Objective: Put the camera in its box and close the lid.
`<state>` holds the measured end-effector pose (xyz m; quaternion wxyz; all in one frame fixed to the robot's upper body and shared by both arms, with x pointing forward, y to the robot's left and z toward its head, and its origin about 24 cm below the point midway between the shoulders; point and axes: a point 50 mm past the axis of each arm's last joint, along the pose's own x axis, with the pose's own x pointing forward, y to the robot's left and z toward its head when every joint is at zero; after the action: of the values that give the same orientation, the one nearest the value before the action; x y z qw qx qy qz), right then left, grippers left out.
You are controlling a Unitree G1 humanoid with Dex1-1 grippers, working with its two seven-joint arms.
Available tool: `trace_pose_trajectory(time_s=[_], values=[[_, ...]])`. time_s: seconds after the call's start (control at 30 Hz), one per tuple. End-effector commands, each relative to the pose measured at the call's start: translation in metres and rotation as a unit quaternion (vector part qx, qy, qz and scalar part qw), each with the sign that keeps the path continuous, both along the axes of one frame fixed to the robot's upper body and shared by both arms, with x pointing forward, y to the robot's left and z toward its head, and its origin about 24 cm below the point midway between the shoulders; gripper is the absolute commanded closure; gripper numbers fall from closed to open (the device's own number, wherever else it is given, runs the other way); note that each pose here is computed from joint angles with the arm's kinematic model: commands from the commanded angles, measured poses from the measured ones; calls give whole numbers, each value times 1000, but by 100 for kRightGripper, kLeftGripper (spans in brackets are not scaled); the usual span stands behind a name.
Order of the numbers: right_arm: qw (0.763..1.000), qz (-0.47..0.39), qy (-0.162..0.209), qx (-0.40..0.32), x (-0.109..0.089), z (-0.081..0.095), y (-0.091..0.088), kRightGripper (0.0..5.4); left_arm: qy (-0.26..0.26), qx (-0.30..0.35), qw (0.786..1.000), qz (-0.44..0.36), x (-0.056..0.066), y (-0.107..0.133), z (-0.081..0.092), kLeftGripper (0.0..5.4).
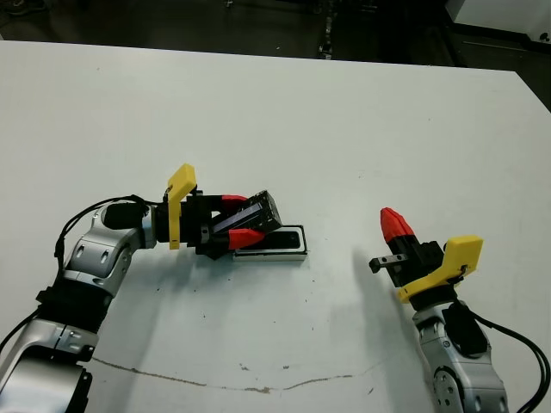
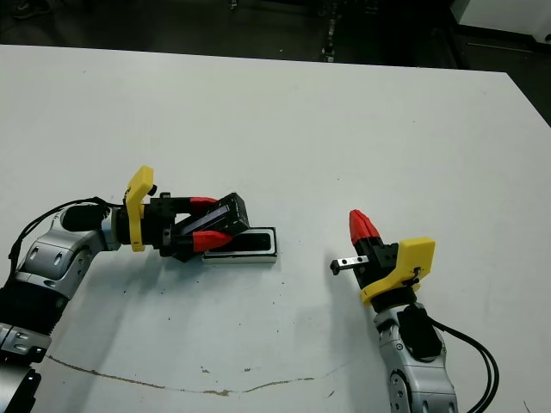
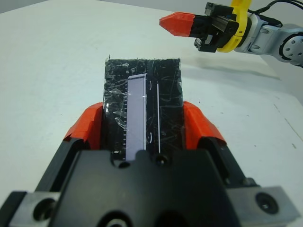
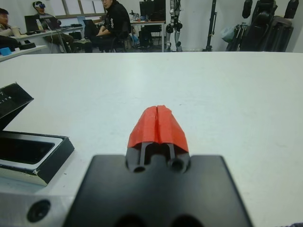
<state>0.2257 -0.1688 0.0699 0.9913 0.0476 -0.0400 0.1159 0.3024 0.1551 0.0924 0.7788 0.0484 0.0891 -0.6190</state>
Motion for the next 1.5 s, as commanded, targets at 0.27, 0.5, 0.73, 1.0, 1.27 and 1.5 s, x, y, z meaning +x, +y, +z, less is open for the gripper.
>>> trace_pose_trajectory(time_s=[0.27,0.5,0.73,1.0,1.27,1.5], values=[[1000,-3,6,-12,-2,-3,-3,540,64,25,998,-12,-12,-6,-31,223],[1000,-1,6,-7,-2,-4,-4,540,54,48,997,-23,-13,-13,-36,223],[1000,-3,7,-10,-2,-4,-4,540,69,23,997,-22,-12,-28,-41,223],[1000,-4,9,-11,-3,-4,-4,540,84,1,996,-22,-15,-35,-45,223],[1000,-4,8,-13,-3,-4,-3,540,100,-3,995,-27,-18,-37,-50,223],[1000,0,8,-7,-3,-5,-3,540,100,0,994,-47,-19,-41,-51,223]])
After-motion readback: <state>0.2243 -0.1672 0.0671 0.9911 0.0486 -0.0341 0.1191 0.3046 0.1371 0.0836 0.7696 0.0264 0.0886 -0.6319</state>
